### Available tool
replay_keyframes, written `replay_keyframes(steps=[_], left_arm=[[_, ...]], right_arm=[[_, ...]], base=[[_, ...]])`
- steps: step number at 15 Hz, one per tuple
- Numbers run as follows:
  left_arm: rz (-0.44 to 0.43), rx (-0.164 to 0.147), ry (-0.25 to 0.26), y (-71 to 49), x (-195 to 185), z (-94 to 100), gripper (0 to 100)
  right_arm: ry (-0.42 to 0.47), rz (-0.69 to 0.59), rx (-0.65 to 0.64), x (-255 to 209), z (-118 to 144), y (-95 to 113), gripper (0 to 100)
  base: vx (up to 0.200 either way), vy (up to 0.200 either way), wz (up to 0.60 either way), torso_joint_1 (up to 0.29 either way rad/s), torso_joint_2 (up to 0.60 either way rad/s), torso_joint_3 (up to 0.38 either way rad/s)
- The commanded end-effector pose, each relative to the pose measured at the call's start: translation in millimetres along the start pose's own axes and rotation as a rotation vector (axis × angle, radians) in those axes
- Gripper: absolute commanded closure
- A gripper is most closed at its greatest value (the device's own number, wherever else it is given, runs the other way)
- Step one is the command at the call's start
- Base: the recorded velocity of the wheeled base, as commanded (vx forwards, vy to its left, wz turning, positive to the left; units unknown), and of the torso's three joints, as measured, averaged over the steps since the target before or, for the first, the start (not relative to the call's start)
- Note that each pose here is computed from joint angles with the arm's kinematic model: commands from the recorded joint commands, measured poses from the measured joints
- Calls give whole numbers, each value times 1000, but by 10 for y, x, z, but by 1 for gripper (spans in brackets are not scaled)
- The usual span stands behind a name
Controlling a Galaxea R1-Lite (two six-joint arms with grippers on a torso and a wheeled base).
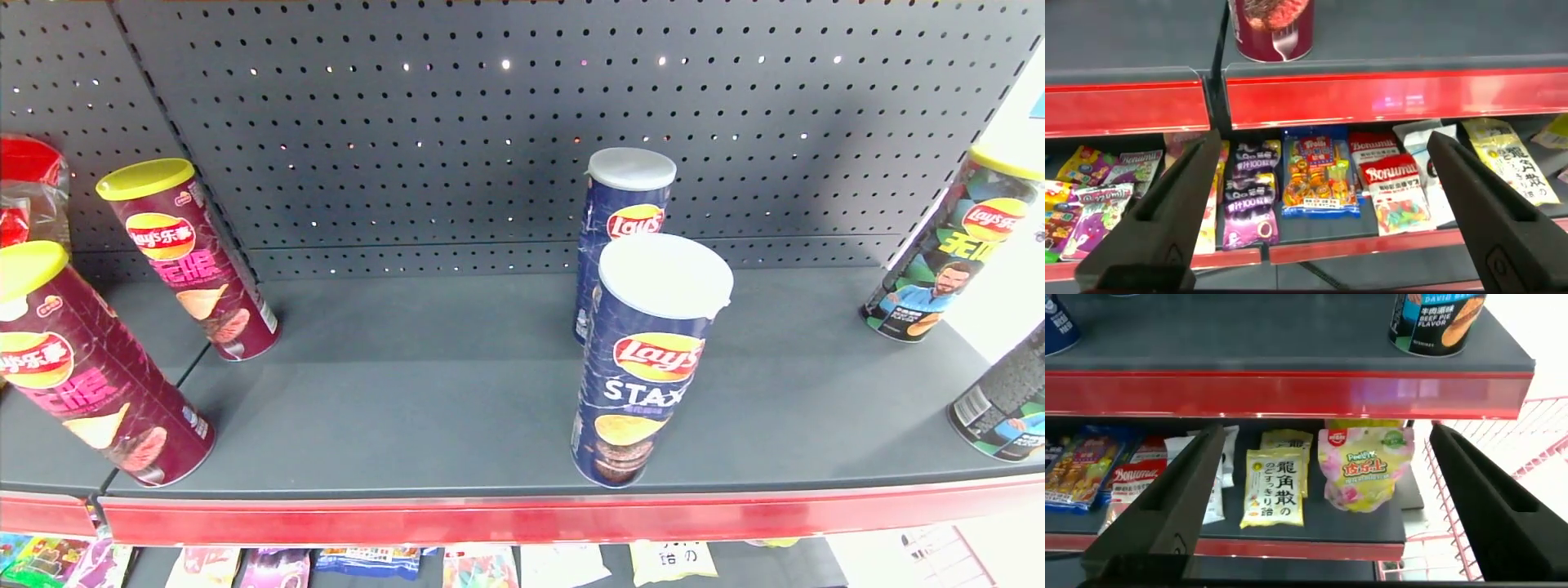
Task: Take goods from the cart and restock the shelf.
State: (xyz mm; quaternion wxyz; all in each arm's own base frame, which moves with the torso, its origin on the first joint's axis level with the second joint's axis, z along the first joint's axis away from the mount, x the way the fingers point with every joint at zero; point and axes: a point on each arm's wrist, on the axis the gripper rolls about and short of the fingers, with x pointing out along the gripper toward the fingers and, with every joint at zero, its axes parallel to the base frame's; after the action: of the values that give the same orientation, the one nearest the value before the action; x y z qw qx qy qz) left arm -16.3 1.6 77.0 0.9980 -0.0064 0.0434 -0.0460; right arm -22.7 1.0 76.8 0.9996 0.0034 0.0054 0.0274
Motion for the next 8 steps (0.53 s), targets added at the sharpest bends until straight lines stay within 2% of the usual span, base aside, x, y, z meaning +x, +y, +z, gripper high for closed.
replay_keyframes(steps=[1,5,8], left_arm=[[1,3,6,0,5,2,0],[1,3,6,0,5,2,0],[1,3,6,0,5,2,0]], right_arm=[[3,2,0,2,-12,0,0],[0,0,0,0,-13,0,0],[-3,-3,-2,1,-12,-1,0]], base=[[0,0,0,0,0,0],[0,0,0,0,0,0],[-200,0,0,7,2,1]])
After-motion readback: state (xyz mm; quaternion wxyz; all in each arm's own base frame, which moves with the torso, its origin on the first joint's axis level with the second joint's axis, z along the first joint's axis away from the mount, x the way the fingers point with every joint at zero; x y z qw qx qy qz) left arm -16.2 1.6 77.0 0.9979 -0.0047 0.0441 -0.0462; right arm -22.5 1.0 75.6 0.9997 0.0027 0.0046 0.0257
